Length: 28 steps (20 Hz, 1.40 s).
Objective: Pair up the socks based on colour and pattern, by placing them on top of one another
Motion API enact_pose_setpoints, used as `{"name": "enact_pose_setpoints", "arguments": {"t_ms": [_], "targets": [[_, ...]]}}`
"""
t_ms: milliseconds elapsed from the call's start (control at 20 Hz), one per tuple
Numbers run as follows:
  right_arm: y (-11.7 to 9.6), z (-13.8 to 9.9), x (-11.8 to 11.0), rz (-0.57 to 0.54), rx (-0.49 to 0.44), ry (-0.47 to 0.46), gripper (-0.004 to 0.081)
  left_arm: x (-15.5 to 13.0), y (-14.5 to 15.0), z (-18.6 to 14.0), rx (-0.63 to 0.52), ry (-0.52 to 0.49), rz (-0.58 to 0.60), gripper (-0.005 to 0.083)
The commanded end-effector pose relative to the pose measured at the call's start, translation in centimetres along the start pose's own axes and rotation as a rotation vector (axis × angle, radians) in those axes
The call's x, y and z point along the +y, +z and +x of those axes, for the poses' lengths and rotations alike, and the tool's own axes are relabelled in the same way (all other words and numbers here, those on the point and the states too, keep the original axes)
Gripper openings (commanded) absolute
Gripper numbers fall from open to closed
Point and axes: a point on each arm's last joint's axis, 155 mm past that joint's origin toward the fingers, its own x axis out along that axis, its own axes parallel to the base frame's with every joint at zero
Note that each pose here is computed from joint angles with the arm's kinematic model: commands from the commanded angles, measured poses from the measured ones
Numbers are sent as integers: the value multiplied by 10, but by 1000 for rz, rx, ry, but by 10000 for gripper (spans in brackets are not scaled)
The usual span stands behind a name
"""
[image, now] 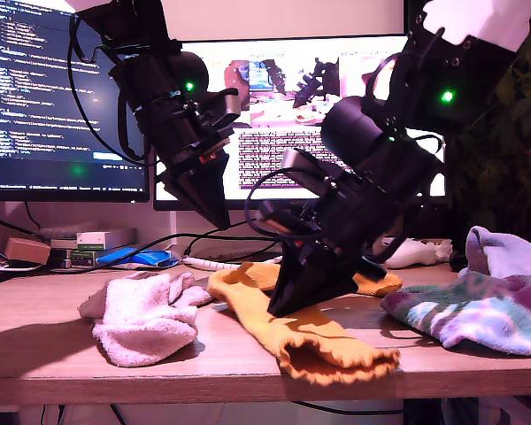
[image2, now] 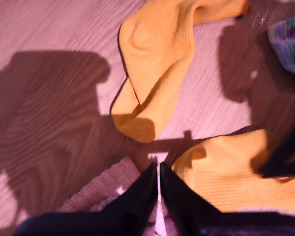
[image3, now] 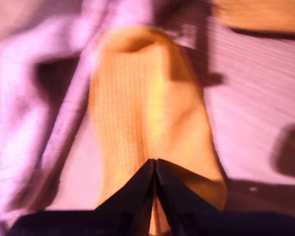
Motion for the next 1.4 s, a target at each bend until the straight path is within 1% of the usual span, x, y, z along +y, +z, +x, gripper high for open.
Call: {"name": "enact_pose_setpoints", "arguments": {"t_ms": [0, 50, 100, 150, 250, 350, 450, 600, 650, 700, 800, 850, 950, 1000, 1100, 1150, 1350], "targets": [[-5, 6, -12, 3, 12, -63, -13, -3, 0, -2, -2, -4, -2, -19], [-5, 5, -17, 2, 9, -90, -13, -3, 0, -2, -2, -4, -2, -19], [-5, 5, -18, -1, 9, -94, -13, -3, 0, -2, -3, -4, -2, -19], [-5, 5, -16, -1, 10, -84, -12, -3, 1, -2, -6, -3, -1, -19], [-3, 4, -4, 1, 6, -21, -13, -2, 3, -2, -15, 1, 4, -19], [6, -2, 2, -3, -17, -5, -13, -1, 6, -2, -26, 5, 8, -19], [21, -16, 9, -21, -61, -2, -13, 0, 9, -2, -36, 9, 12, -19], [44, -45, 21, -50, -134, 2, -13, -5, 16, 0, -56, 4, 41, -19], [49, -54, 26, -56, -149, 3, -12, -7, 18, 1, -60, 3, 53, -19], [52, -64, 28, -58, -158, 2, -13, -8, 20, 2, -66, 6, 90, -19], [54, -81, 32, -79, -163, -16, -13, -11, 26, 3, -85, 13, 158, -3], [51, -90, 33, -91, -152, -26, -13, -10, 30, 3, -100, 19, 177, 28], [41, -110, 30, -97, -119, -57, -13, -8, 37, 3, -123, 35, 263, 103], [37, -121, 30, -110, -109, -72, -13, -6, 39, 5, -132, 40, 275, 154], [31, -144, 31, -114, -100, -89, -13, -3, 40, 12, -132, 46, 360, 271], [30, -156, 30, -112, -108, -99, -13, -2, 39, 14, -130, 49, 382, 312], [31, -201, 24, -114, -165, -154, -13, 2, 38, 30, -129, 40, 397, 315]]}}
